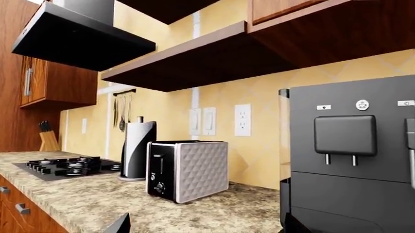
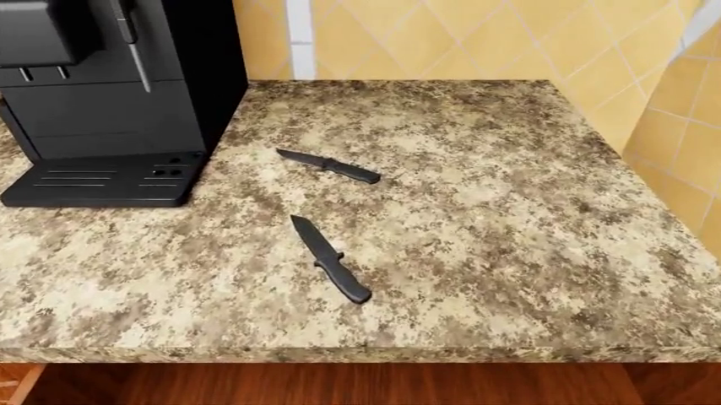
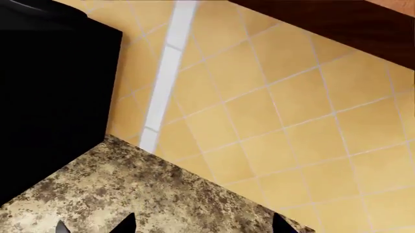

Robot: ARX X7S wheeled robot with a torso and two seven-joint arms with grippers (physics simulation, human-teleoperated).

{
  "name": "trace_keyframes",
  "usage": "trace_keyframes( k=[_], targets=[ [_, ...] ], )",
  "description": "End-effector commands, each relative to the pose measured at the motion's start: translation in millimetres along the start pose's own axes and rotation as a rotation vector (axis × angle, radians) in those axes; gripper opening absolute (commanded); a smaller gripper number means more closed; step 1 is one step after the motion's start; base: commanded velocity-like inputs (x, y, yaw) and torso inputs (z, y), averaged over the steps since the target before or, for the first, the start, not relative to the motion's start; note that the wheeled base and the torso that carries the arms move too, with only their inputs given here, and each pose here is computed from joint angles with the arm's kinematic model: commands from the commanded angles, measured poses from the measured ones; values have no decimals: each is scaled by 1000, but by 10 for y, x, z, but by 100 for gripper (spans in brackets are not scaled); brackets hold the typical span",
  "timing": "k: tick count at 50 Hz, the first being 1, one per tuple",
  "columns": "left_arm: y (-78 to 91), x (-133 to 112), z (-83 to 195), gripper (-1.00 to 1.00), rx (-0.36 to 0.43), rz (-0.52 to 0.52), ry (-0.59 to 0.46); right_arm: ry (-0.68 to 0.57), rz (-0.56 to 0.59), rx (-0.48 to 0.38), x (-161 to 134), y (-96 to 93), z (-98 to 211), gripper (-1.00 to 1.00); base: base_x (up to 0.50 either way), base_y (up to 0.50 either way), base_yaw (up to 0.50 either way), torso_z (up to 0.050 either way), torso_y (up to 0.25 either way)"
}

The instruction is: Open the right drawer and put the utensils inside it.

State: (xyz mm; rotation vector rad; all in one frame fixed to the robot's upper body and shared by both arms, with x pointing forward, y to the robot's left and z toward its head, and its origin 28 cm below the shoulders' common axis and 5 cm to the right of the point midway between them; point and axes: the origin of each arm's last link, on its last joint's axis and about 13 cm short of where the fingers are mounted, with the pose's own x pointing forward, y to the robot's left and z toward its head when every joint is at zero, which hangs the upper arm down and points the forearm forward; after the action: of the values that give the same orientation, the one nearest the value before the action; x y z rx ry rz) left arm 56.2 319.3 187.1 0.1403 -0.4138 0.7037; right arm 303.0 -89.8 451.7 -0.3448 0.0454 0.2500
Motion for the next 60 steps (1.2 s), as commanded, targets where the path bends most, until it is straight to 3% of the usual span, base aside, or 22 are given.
trace_keyframes(
  k=[1,10,33,39,42,60],
  targets=[
    [-12,-5,-15,100,0,-12,11,111,110,26,352,36,-191,100,0,0,0,0,0],
    [-9,9,-13,100,2,1,47,115,142,50,558,44,-133,100,0,0,0,17,2],
    [-22,5,-34,100,12,1,45,137,163,68,535,79,-157,100,0,0,0,50,9],
    [-21,6,-35,100,-1,-3,53,140,165,62,508,83,-142,100,0,0,0,7,4],
    [-29,4,-42,100,48,-1,56,143,168,59,489,83,-143,100,0,0,0,15,-197],
    [-17,-3,-9,100,25,-2,41,139,184,58,406,72,-106,100,0,0,0,24,-250]
  ],
)
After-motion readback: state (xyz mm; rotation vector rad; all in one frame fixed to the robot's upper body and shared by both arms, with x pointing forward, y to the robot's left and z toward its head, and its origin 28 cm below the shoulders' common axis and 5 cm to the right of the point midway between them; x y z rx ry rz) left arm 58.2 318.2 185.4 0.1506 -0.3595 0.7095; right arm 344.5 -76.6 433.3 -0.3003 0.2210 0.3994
